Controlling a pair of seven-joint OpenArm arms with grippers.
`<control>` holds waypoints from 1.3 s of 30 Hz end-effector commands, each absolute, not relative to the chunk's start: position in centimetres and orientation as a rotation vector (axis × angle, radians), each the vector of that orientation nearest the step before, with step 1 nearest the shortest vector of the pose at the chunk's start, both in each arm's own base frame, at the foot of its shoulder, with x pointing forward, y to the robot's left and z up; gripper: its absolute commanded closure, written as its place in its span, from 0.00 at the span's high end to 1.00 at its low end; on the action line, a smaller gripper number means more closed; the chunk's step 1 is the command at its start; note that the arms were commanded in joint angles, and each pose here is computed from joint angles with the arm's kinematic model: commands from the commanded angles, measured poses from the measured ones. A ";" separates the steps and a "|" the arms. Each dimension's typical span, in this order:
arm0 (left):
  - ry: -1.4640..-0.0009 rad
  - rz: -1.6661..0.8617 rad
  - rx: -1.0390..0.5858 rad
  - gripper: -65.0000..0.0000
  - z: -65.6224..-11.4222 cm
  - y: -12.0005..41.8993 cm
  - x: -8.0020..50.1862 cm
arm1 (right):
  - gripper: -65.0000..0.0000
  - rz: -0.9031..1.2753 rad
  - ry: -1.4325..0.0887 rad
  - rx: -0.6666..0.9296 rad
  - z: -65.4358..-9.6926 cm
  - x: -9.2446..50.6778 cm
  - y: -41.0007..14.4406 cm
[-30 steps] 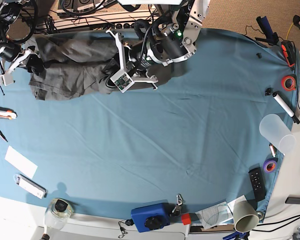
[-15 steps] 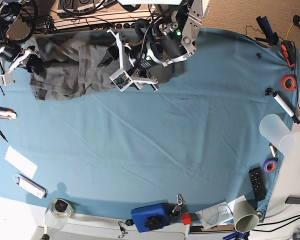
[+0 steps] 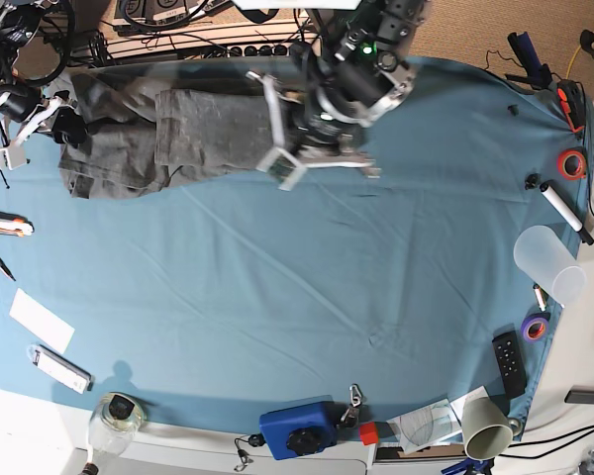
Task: Fold the T-shirt properly
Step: 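Carry the shirt's end with the left gripper toward the right gripper, then release the shirt end and withdraw the left gripper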
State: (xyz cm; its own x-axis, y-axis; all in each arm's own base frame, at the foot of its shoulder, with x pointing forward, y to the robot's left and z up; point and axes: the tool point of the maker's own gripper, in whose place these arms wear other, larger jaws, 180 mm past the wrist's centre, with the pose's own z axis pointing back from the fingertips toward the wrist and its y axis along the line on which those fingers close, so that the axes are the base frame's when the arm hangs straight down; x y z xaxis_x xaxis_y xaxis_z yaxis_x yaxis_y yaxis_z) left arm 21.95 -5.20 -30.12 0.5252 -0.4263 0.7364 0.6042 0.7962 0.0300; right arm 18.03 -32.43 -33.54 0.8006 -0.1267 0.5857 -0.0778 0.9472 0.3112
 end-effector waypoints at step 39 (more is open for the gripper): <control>-0.704 -0.200 -0.127 0.00 -31.9 15.2 20.1 | 0.56 -0.009 -0.642 0.136 -32.3 19.4 -36.3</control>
State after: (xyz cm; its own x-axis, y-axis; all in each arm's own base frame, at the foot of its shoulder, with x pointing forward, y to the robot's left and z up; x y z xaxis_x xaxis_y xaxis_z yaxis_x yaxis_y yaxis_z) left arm 19.66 15.40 -32.79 0.7706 -0.1327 0.6233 0.2123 0.9757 -0.0548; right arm 18.55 -35.67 -33.73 0.8271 -0.0723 0.5573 -0.0187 0.9876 0.1558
